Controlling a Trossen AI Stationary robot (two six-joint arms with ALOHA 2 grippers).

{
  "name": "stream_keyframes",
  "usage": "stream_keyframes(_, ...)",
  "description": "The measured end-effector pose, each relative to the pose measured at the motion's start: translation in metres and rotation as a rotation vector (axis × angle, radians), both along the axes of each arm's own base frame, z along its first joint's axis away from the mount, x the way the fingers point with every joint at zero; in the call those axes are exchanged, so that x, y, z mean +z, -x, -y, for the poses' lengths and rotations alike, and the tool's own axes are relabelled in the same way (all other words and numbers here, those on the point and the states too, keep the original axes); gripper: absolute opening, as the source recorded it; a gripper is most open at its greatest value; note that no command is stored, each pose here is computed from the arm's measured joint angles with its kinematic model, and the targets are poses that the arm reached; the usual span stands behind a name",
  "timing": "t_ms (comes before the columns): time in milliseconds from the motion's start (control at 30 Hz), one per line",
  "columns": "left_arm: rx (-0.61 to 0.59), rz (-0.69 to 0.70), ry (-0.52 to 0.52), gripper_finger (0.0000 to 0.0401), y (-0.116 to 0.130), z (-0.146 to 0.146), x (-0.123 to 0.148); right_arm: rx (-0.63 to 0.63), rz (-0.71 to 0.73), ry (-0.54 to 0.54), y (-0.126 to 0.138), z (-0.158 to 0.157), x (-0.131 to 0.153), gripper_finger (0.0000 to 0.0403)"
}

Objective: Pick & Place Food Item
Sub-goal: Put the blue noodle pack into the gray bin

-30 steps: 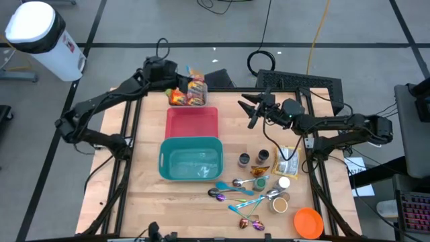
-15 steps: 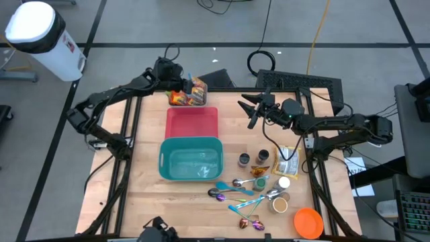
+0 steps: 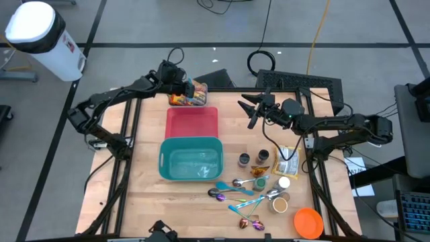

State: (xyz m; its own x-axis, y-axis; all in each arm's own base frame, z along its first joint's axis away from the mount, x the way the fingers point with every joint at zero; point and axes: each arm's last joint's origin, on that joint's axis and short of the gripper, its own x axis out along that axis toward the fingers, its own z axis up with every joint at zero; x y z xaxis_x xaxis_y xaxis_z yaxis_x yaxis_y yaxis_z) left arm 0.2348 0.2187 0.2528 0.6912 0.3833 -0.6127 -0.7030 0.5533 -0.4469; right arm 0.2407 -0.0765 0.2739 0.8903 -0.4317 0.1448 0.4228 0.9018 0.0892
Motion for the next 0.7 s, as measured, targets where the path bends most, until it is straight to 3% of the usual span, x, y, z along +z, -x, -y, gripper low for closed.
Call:
stream_keyframes(267,0.014,-0.037,-0.001,0.0019,-0.001,0.0,-0.005,0.0,0.0,0.0,0.0,0.0,0.0,0.0153)
stream_keyframes(433,0.0,-0.074,0.038,0.0006,-0.008,-0.004,-0.022,0.0,0.0,0.0,0.0,0.0,0.0,0.0153)
stream_keyframes(700,-0.005,-0.09,0.057,0.0024,-0.016,-0.008,-0.036,0.0,0.0,0.0,0.0,0.0,0.0,0.0153)
